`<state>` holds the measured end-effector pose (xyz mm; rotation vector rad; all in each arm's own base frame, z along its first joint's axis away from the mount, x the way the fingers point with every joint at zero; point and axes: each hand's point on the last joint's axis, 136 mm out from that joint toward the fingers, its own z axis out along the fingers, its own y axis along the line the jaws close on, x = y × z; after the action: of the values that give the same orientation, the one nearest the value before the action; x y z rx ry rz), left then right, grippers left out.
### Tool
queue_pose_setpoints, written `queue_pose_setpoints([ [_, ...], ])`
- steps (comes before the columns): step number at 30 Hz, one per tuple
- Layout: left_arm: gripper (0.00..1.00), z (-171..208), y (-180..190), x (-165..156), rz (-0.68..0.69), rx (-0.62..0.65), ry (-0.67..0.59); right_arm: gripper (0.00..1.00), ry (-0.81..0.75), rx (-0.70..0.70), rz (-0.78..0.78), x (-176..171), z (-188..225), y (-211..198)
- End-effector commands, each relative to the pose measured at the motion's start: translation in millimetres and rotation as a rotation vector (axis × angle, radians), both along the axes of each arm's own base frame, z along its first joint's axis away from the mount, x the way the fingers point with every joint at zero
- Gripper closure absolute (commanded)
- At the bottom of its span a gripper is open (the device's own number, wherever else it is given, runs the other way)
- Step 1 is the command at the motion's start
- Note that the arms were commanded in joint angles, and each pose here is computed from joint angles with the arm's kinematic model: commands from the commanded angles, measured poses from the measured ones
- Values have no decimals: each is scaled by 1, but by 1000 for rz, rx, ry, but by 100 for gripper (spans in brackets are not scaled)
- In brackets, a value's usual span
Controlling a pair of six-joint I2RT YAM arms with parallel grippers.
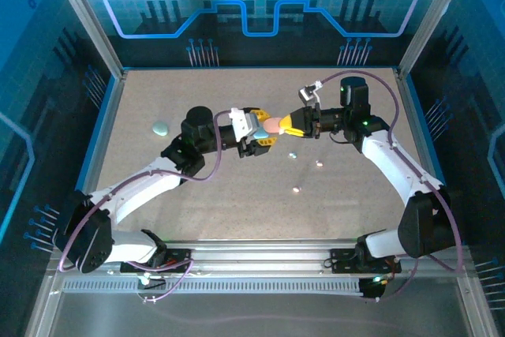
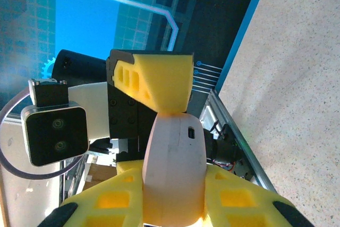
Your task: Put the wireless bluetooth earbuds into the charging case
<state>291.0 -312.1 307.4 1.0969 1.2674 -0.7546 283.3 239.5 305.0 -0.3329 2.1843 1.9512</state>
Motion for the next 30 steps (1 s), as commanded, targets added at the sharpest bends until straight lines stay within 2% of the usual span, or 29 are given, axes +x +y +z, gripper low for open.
queue_pose_setpoints([
  [1, 40, 14, -9, -2, -35, -16, -41, 78, 3, 16, 37, -3, 7, 5],
  [7, 45, 9, -16, -3, -54, 5, -23, 78, 0, 21, 41, -4, 7, 6],
  [14, 58, 5, -16, -2, -45, 35, -19, 78, -18, 27, 42, -7, 12, 6],
  [20, 69, 5, -15, -4, -43, 59, -23, 69, -17, -8, 21, -7, 8, 5],
  [26, 71, 1, -21, -12, -80, 134, -35, 60, -6, -53, 39, -11, 1, 11],
  [29, 70, 1, -23, -13, -84, 151, -36, 62, 1, -71, 52, -12, -4, 14],
  [30, 70, 1, -24, -13, -85, 153, -35, 65, 6, -77, 55, -12, -6, 15],
])
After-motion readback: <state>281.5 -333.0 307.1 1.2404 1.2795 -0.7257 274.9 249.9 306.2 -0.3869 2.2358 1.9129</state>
